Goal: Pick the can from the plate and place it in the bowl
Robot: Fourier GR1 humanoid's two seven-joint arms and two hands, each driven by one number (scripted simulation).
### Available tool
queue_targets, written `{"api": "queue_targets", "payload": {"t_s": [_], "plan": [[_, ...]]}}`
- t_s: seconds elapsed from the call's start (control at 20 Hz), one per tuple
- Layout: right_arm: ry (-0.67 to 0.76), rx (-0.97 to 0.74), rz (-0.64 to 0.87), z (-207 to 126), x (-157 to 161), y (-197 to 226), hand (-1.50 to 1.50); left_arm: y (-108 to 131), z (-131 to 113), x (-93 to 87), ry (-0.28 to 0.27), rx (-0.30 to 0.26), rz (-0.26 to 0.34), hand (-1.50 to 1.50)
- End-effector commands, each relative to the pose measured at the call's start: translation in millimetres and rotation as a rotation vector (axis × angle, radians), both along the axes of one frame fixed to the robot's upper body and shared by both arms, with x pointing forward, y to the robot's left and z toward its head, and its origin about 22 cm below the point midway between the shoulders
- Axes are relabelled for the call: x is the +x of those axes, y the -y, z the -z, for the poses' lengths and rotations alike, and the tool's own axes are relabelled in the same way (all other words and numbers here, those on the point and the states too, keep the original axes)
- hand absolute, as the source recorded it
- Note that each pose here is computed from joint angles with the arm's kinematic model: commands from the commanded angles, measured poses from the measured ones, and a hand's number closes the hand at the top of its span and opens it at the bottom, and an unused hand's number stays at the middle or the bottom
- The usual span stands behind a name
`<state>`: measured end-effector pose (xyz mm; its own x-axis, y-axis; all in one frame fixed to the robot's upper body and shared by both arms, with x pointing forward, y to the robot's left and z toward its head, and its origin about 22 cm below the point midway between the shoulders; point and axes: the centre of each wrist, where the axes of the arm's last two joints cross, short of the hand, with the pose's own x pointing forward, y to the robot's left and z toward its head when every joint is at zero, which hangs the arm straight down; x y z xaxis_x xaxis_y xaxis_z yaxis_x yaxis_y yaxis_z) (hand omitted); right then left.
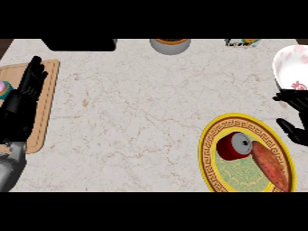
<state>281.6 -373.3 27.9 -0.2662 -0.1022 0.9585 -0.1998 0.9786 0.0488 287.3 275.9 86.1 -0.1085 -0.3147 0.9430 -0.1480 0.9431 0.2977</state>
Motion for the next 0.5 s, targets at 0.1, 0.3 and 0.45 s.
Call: {"api": "queue_targets", "payload": {"t_s": [0.1, 0.3, 0.45], "plan": [[0.202, -0.067, -0.194, -14.0, -2.9, 56.6, -1.5, 7.1, 20.6, -3.8, -0.035, 0.029, -0.001, 0.0], [0.189, -0.285, -0.27, -33.1, -7.7, 79.2, -1.5, 8.9, 5.8, 7.6, -0.044, 0.019, -0.018, 0.0], [0.165, -0.475, -0.329, -58.5, 10.5, 56.4, -1.5, 7.0, 11.8, 4.2, -0.035, 0.057, -0.019, 0.0]]}}
